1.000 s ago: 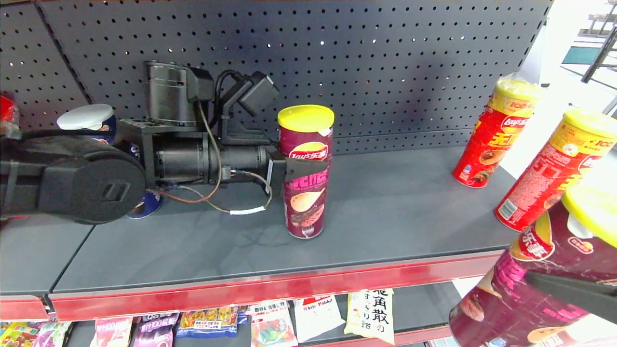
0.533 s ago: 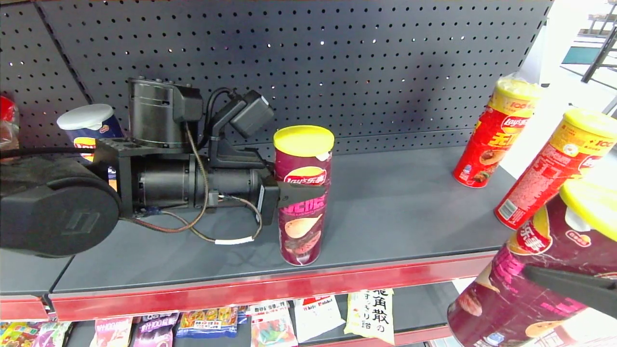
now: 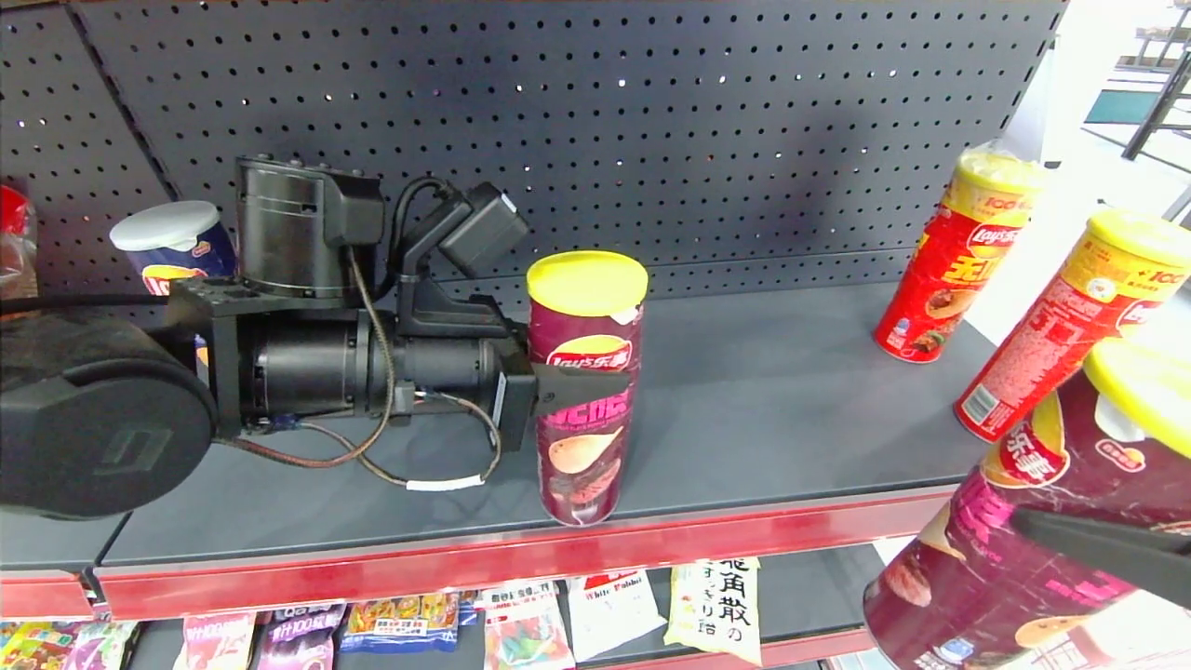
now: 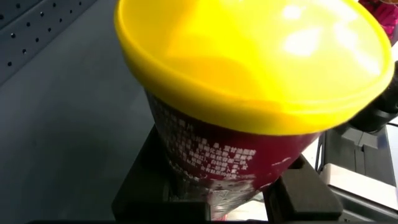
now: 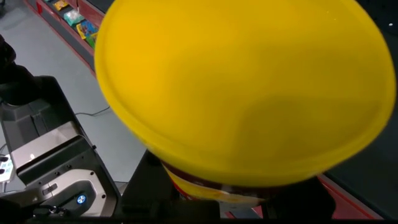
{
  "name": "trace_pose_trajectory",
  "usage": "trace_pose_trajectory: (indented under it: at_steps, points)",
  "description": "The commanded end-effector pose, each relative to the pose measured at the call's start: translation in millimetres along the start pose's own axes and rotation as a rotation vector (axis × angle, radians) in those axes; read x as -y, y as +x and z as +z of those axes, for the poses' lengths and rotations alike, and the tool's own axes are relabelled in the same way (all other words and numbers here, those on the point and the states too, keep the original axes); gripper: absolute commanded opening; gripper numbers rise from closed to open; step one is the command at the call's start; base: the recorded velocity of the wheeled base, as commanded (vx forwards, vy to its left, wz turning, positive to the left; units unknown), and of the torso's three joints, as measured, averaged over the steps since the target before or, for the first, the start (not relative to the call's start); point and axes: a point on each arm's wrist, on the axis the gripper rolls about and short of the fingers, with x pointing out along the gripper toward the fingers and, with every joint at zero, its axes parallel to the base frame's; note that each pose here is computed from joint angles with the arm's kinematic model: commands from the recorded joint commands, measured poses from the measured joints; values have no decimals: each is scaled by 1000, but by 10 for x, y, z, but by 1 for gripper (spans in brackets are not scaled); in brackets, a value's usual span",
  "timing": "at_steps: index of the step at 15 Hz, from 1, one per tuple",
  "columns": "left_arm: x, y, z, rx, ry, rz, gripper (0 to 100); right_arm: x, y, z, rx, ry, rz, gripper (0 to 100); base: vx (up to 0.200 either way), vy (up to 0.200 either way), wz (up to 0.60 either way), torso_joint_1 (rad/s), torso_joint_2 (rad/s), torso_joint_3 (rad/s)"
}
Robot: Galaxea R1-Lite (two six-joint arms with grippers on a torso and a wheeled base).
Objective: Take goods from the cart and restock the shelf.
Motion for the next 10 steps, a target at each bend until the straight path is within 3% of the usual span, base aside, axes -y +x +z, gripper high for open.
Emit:
trace_pose_trajectory:
  at_steps: [1,5,6,10]
  points:
    - [17,-19,-29,-7,-5,-1,0,0,-1,7,2,-1,1,0,0,0,0,0,0,0]
    - [38,-39,-97,7,5,5,0,14,14,43,6,-4,0,0,0,0,0,0,0,0]
    - [41,-43,-106,14,11,7,100,27,33,62,5,-3,0,0,0,0,0,0,0,0]
    - [82,-92,-124,21,9,8,100,197,275,335,7,-6,6,0,0,0,0,0,0,0]
